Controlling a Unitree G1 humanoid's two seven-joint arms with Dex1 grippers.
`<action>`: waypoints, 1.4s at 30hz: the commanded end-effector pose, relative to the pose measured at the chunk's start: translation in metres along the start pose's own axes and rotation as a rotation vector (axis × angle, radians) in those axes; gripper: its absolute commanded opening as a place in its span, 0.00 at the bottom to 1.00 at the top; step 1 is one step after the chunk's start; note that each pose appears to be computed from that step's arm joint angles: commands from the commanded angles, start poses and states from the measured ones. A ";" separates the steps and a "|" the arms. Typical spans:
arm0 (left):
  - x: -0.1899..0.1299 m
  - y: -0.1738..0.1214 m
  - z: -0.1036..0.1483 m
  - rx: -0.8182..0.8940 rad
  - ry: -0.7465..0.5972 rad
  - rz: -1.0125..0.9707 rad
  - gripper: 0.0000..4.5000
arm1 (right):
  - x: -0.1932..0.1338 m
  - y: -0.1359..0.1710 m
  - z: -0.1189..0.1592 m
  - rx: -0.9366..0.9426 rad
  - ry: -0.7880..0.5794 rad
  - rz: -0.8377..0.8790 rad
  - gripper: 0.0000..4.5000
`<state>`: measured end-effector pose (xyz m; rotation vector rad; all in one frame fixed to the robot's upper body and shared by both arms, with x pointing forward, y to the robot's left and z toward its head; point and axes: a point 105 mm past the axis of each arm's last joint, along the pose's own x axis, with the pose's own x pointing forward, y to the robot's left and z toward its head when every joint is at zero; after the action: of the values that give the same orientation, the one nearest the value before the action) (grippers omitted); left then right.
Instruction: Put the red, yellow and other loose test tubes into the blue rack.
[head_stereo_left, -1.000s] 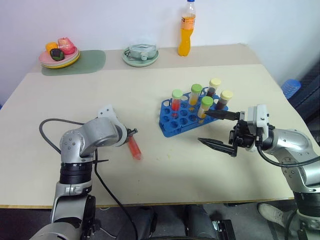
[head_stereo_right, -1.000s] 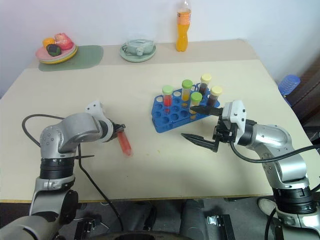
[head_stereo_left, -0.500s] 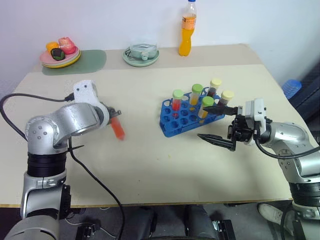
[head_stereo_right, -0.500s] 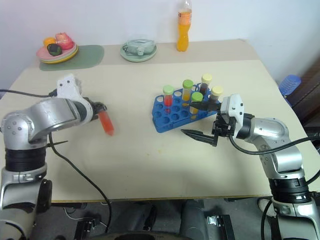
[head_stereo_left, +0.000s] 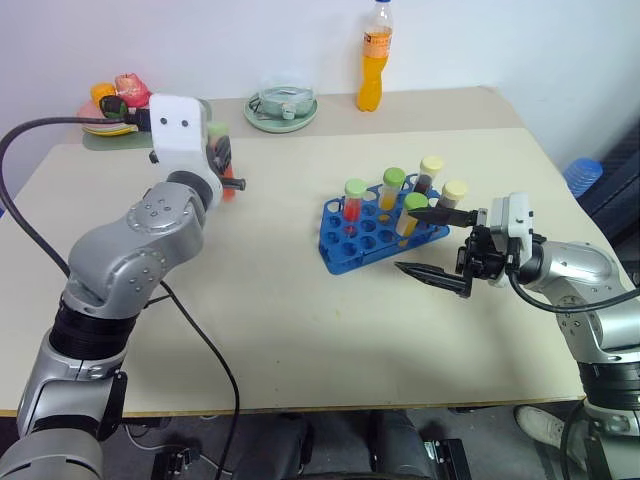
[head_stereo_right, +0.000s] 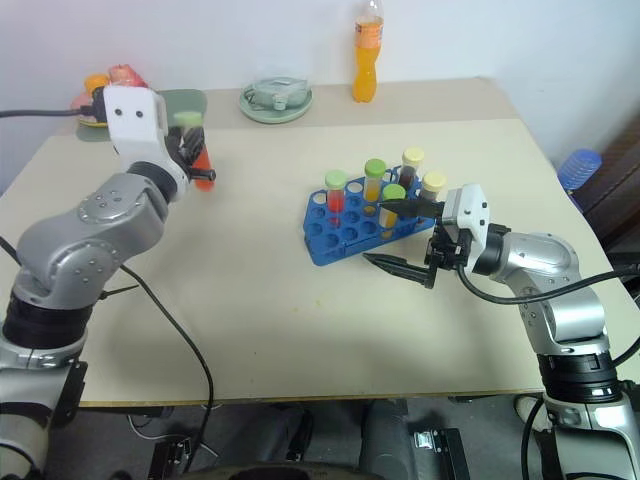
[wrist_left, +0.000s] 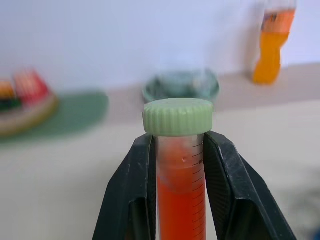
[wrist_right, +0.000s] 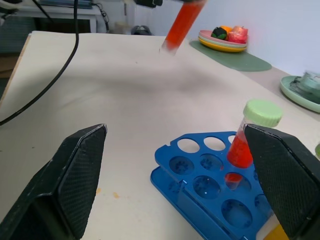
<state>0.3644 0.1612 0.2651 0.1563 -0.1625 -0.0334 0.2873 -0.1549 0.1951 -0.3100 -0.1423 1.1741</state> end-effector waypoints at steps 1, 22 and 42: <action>-0.004 -0.004 0.033 0.135 -0.213 -0.005 0.16 | -0.005 -0.005 0.013 -0.056 -0.020 -0.028 1.00; -0.024 -0.069 0.005 -0.144 -0.385 -0.641 0.16 | -0.017 0.006 0.010 -0.037 -0.006 -0.162 1.00; 0.004 -0.121 -0.028 -0.364 -0.333 -1.155 0.16 | -0.041 0.041 -0.019 0.092 0.111 -0.417 1.00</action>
<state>0.3718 0.0525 0.2065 -0.1604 -0.3196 -1.1955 0.2447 -0.1826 0.1564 -0.2252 -0.0127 0.7701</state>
